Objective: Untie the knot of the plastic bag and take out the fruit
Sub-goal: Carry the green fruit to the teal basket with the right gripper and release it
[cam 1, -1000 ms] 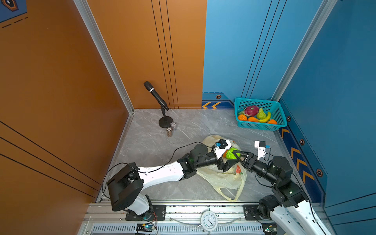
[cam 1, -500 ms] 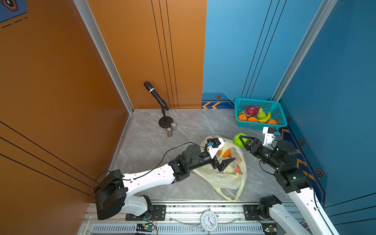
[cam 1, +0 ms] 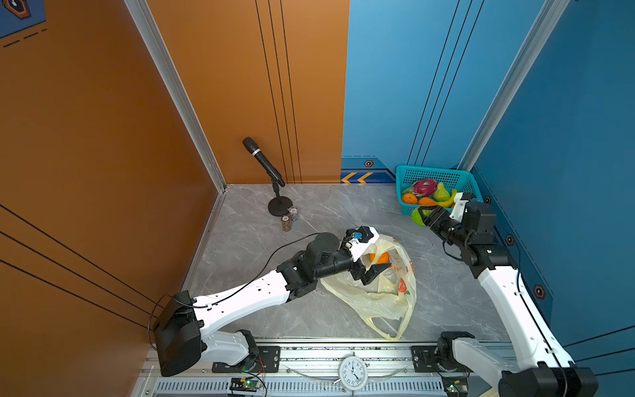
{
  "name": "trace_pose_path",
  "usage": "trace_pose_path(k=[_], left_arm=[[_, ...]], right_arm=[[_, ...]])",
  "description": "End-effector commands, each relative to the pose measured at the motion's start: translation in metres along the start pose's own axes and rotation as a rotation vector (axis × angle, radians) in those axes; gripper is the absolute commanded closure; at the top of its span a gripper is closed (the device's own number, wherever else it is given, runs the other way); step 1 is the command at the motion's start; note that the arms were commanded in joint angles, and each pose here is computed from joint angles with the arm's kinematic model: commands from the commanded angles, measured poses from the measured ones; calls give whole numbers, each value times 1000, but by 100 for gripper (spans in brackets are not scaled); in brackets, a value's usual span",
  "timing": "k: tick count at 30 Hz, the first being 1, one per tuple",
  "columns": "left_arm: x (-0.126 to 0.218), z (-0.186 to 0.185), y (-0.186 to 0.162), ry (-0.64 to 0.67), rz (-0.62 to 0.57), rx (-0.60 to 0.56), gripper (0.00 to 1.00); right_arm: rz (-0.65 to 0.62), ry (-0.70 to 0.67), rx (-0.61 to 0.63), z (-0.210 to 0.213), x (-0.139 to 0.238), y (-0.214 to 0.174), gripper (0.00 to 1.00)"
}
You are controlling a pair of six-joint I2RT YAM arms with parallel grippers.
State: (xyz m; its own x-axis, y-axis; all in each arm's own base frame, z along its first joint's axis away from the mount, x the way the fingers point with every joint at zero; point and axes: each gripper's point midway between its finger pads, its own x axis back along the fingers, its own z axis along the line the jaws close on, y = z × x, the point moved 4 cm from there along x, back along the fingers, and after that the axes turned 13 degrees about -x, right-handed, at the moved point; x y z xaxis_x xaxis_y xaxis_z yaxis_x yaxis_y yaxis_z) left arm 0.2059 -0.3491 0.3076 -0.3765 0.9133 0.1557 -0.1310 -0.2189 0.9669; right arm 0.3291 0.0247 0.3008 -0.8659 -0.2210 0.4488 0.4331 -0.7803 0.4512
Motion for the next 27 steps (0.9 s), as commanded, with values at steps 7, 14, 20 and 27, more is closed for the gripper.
trace_pose_path(k=[7,14,20,27], left_arm=[[1,8,13,-49,-23,-8,2],[-3,16,23,-54,-34,-2,2],[-4,21,20,-44,-26,8,2],[-1,30,15,-15,-6,19,2]], right_arm=[[-67,-208,103,-21,-47,68,56],[-72,-353,141,-45,-97,117,56],[-80,-459,142,-70,-136,157,56],[-35,-559,131,-108,-185,180,56]])
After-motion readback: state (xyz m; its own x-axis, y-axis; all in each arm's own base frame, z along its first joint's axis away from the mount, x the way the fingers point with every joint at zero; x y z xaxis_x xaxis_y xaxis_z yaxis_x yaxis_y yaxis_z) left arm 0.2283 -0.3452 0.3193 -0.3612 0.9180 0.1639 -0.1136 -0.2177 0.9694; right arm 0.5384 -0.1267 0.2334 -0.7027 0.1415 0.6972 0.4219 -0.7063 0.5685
